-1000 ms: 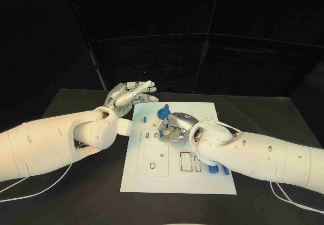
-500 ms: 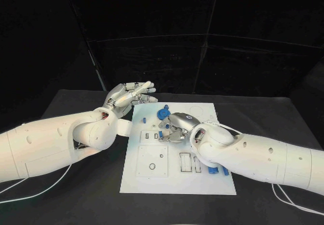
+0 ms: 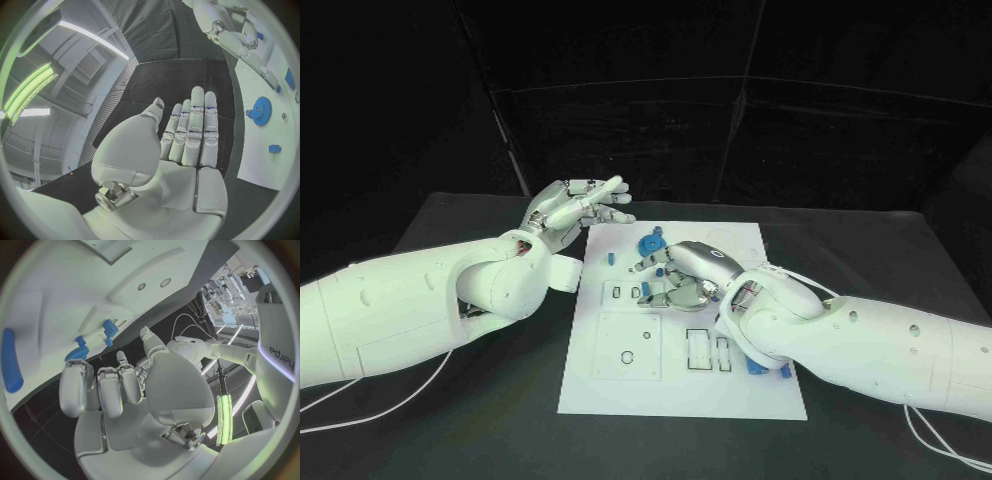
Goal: Assemble the parts on the task board
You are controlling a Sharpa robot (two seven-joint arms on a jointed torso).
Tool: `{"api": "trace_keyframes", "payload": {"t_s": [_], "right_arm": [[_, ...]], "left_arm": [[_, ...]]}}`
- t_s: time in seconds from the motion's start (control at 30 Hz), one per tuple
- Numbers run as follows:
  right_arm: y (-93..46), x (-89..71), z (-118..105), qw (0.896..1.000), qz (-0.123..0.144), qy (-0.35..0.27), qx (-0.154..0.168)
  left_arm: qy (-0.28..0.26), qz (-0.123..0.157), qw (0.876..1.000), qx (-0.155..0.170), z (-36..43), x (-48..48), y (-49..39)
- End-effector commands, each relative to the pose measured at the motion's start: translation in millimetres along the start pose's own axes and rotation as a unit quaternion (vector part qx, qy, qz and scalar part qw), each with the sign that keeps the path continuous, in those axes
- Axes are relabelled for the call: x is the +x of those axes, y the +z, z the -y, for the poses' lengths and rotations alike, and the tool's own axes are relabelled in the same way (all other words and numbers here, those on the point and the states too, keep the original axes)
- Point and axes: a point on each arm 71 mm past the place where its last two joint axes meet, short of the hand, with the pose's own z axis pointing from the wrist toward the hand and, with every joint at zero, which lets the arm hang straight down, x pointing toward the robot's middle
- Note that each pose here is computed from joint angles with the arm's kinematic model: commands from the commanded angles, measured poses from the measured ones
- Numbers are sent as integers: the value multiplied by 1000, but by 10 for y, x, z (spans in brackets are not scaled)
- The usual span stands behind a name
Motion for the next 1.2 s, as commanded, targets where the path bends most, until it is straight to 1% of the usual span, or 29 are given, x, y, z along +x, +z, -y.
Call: {"api": "trace_keyframes", "payload": {"t_s": [0.03, 0.07, 0.13, 0.27, 0.37, 0.43, 0.5, 0.53, 0.57, 0.63, 0.7, 0.73, 0.8, 0.87, 0.93, 0.97, 1.0, 1.07, 1.13, 1.2], "right_arm": [[-70, -81, -50, 999, 16, 32, -32], [-99, -106, -41, 999, 14, 41, -32], [-164, -186, 5, 997, 3, 71, -21], [-265, -365, 146, 991, -17, 129, 15], [-350, -535, 276, 985, -25, 163, 41], [-384, -667, 355, 982, -19, 181, 54], [-427, -808, 446, 978, -7, 197, 67], [-442, -867, 482, 977, -1, 203, 72], [-453, -927, 517, 975, 5, 207, 77], [-469, -1068, 603, 973, 21, 214, 88], [-481, -1168, 677, 971, 34, 217, 97], [-485, -1219, 721, 970, 41, 217, 102], [-486, -1264, 765, 969, 47, 217, 107], [-475, -1306, 815, 968, 54, 217, 112], [-453, -1328, 847, 968, 58, 217, 116], [-436, -1338, 863, 967, 60, 217, 118], [-432, -1340, 866, 967, 60, 217, 118], [-408, -1344, 877, 967, 61, 216, 119], [-396, -1344, 880, 967, 61, 216, 119], [-378, -1342, 882, 968, 61, 214, 119]], "left_arm": [[34, -4, 999, -9, -1, -29, -4], [46, 0, 999, -14, -5, -51, -8], [74, 11, 997, -31, -17, -109, -20], [121, 17, 990, -71, -25, -200, -31], [164, 1, 980, -116, -31, -246, -35], [194, -20, 969, -150, -38, -256, -36], [233, -48, 953, -188, -35, -256, -30], [250, -58, 945, -202, -33, -255, -28], [267, -67, 937, -215, -29, -254, -25], [304, -86, 917, -244, -24, -249, -16], [331, -100, 900, -266, -20, -236, 6], [348, -108, 888, -279, -17, -220, 29], [369, -117, 875, -291, -16, -196, 61], [395, -127, 857, -306, -28, -152, 115], [418, -135, 840, -318, -64, -102, 160], [432, -141, 829, -326, -92, -53, 202], [436, -143, 826, -328, -100, -40, 212], [459, -152, 807, -339, -157, 39, 266], [471, -155, 798, -343, -184, 77, 291], [492, -162, 782, -347, -226, 143, 334]]}}
